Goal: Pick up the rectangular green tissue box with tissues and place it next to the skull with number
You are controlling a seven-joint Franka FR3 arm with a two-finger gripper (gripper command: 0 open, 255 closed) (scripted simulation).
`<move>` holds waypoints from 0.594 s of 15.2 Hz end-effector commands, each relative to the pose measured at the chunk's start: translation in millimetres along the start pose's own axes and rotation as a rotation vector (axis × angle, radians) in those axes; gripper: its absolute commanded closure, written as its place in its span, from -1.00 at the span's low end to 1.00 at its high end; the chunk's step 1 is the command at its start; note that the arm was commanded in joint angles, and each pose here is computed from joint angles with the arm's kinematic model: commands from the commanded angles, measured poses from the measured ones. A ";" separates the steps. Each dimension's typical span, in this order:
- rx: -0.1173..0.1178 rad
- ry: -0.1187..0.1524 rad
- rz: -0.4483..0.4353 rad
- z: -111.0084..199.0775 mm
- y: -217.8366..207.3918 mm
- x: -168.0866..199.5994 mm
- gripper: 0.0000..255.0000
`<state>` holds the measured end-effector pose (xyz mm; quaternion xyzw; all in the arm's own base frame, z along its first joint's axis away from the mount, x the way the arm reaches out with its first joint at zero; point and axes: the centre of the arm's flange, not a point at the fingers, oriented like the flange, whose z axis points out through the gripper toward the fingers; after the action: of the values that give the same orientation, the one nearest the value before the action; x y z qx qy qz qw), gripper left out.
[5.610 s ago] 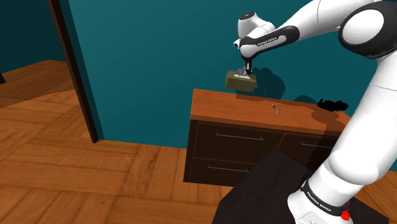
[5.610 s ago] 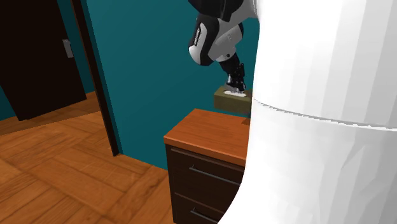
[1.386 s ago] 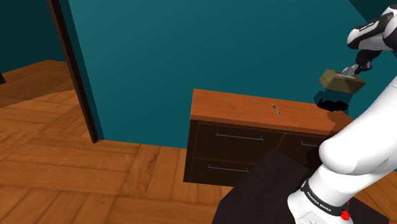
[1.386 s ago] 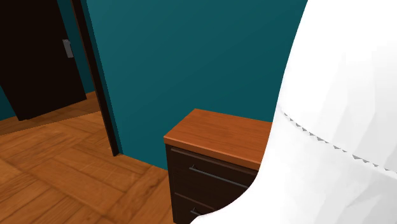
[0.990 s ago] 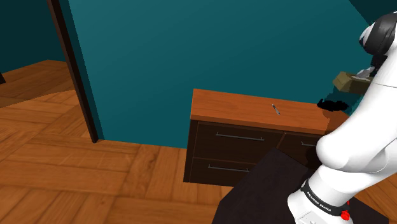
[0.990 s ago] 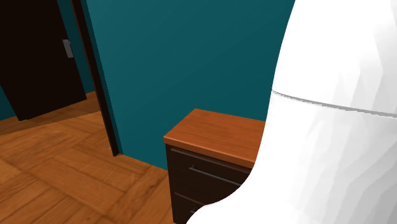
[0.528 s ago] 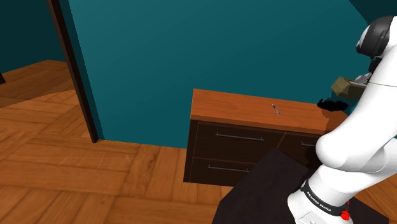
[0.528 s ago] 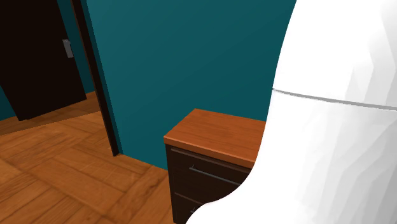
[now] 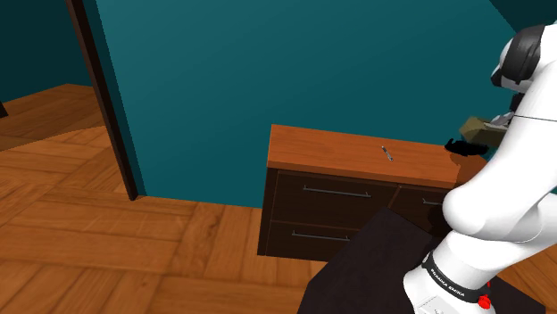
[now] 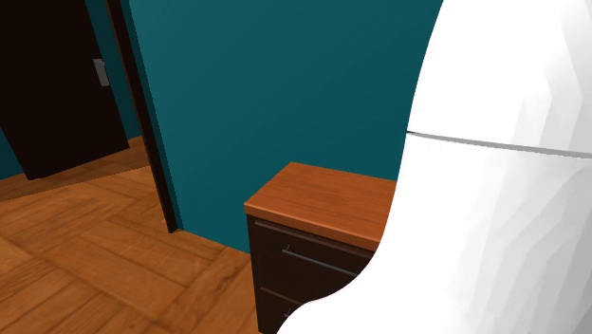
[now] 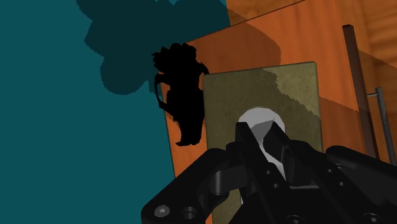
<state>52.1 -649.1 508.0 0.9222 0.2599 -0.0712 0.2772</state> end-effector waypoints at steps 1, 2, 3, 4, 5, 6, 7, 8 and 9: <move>-0.001 0.000 0.000 9.3 -5.4 2.8 1.00; -0.001 0.000 0.000 13.7 -7.9 4.2 1.00; -0.001 0.000 0.000 18.1 -10.4 5.7 1.00; -0.001 0.000 0.000 22.6 -12.9 7.2 1.00; -0.001 0.000 0.000 27.0 -15.4 8.6 1.00; -0.001 0.000 0.000 31.4 -17.9 10.1 1.00; -0.001 0.000 0.000 35.8 -20.4 11.5 1.00; -0.001 0.000 0.000 40.2 -22.9 13.0 1.00; -0.001 0.000 0.000 44.6 -25.4 14.4 1.00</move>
<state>52.2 -649.5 459.6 0.9222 0.2599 -0.0713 0.2772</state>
